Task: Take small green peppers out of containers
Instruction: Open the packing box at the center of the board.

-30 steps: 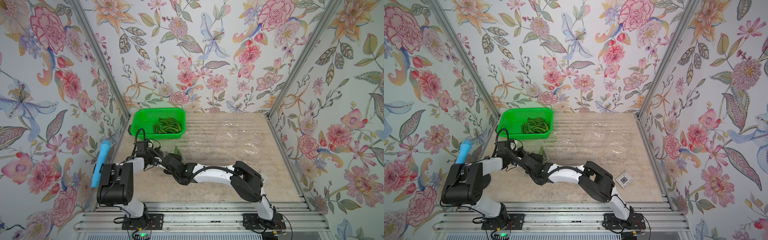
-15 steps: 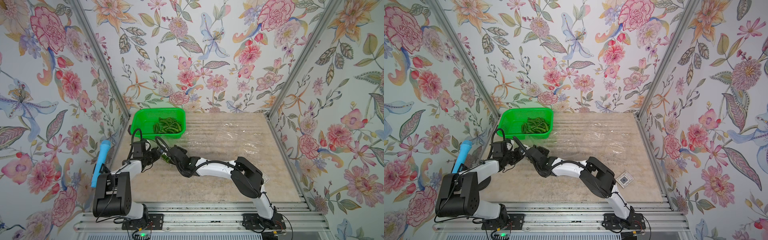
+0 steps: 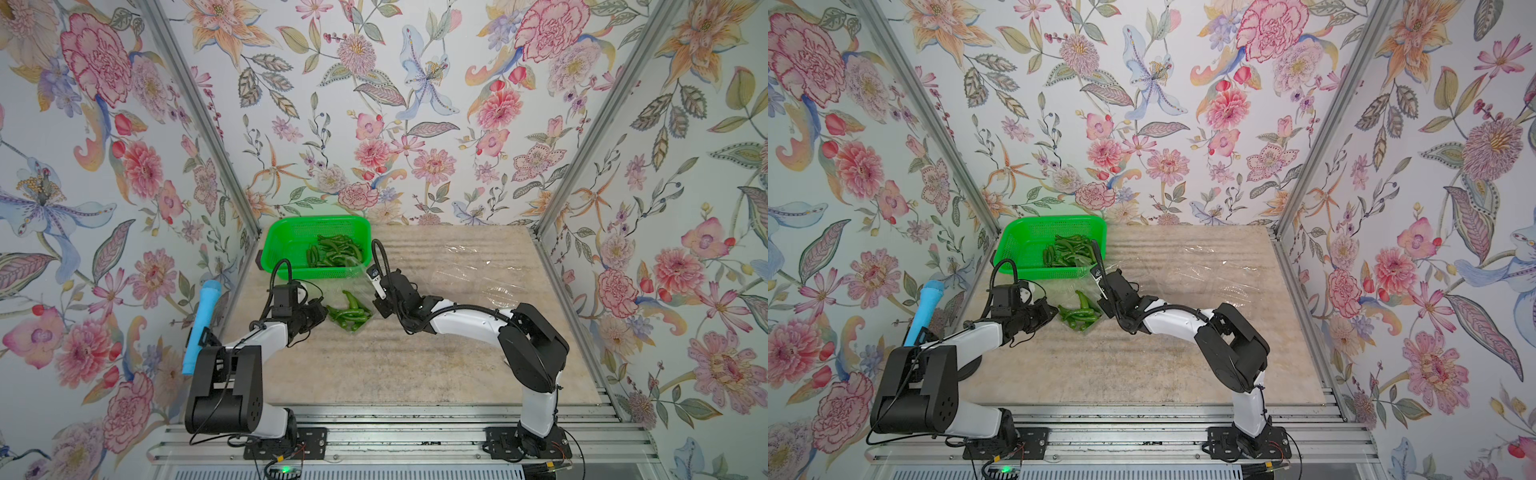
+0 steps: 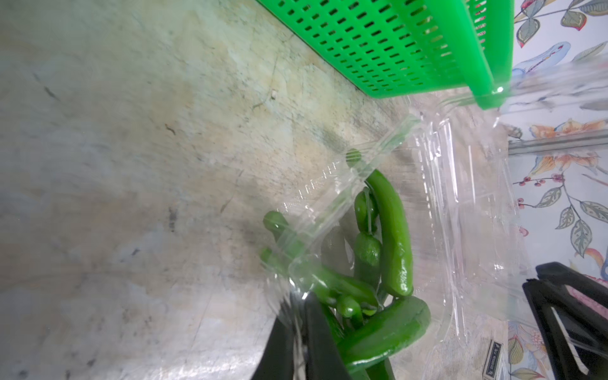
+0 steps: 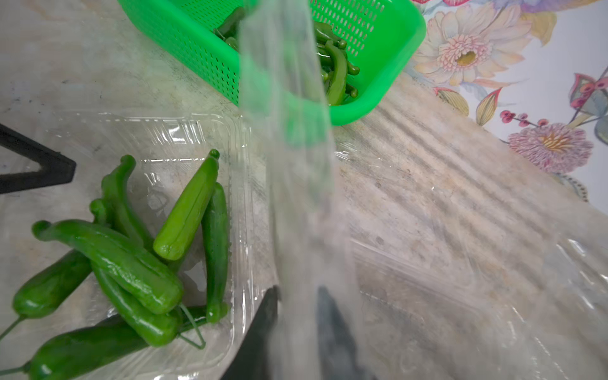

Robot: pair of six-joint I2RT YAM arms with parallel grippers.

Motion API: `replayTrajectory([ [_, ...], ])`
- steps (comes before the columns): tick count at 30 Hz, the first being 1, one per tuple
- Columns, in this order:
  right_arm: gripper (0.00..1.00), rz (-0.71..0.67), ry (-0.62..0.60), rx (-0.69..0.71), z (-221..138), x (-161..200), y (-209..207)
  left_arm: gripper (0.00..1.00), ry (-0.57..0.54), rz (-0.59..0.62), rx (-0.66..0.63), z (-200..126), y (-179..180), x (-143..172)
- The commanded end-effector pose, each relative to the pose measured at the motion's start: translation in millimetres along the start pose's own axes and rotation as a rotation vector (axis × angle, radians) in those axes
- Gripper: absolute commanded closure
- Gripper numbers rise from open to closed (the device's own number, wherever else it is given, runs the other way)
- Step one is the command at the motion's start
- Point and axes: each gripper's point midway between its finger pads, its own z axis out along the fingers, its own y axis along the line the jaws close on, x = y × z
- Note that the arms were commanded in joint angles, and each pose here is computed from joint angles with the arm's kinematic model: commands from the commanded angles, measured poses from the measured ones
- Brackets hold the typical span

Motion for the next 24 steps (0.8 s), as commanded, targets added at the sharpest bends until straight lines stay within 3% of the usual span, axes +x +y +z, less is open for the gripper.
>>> replayTrajectory([
  [1,0.67,0.1,0.016,-0.051,-8,2,-5,0.9,-0.003,0.007,0.008,6,-6,-1],
  [3,0.47,0.156,0.03,-0.071,-9,9,-14,0.9,-0.001,0.01,0.002,6,-6,0],
  [7,0.34,0.241,0.045,-0.144,-13,18,-32,0.84,-0.003,0.013,-0.001,6,-6,0],
  [12,0.26,0.258,-0.011,-0.171,-35,7,-51,0.79,-0.01,0.018,0.0,5,-8,-3],
  [18,0.25,0.267,-0.064,-0.113,-68,-3,-78,0.77,-0.023,0.019,0.011,3,-12,-8],
  [22,0.26,0.229,-0.072,-0.133,-85,-10,-72,0.73,-0.042,0.028,0.008,-2,-15,-12],
  [24,0.27,0.185,-0.071,-0.209,-90,-15,-52,0.7,-0.063,0.033,0.008,-8,-17,-15],
])
